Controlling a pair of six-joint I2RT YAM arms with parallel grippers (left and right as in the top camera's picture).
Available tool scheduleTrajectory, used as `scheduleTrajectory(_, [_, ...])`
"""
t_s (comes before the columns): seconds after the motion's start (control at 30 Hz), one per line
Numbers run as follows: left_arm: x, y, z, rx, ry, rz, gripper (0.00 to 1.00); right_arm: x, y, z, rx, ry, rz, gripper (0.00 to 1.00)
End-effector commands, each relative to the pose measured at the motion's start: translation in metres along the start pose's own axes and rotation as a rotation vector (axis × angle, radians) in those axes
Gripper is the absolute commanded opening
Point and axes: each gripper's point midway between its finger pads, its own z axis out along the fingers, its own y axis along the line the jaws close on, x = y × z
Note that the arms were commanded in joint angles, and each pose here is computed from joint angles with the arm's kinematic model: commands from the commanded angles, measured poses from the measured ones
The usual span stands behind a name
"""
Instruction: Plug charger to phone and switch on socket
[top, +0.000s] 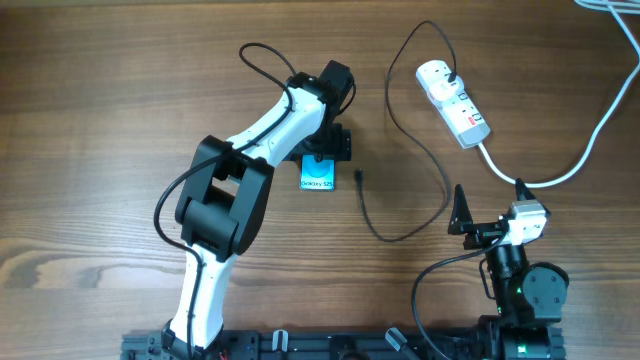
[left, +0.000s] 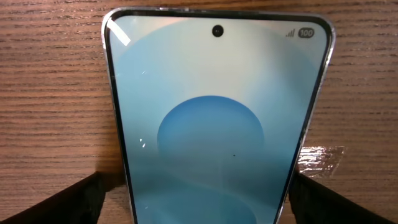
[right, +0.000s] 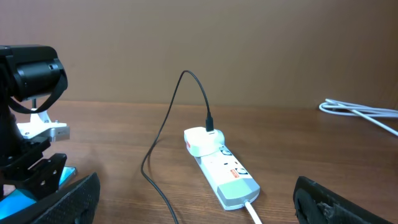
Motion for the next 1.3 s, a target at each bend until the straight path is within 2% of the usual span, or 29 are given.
scheduleTrajectory(0.0, [0.0018, 0.0054, 0.0131, -0.016, 0.026, 0.007, 0.92, -0.0018, -0.0008, -0.0004, 0.006, -0.009, 0.006, 1.0])
scheduleTrajectory(0.3, [0.0018, 0.0053, 0.0131, -0.015, 0.026, 0.006, 0.86, -0.0018, -0.0008, -0.0004, 0.006, -0.009, 0.006, 1.0])
scheduleTrajectory(0.5, [0.002, 0.0047, 0.0131, -0.012, 0.027, -0.001, 0.86, -0.0018, -0.0008, -0.0004, 0.006, -0.009, 0.007, 1.0])
scheduleTrajectory(0.67, [0.002, 0.0047, 0.0131, -0.012, 0.027, -0.001, 0.8, -0.0018, -0.0008, -0.0004, 0.006, -0.009, 0.006, 1.0])
scheduleTrajectory(1.27, [0.0018, 0.0047, 0.0131, -0.012, 0.027, -0.005, 0.75, -0.0018, -0.0008, -0.0004, 0.006, -0.009, 0.007, 1.0])
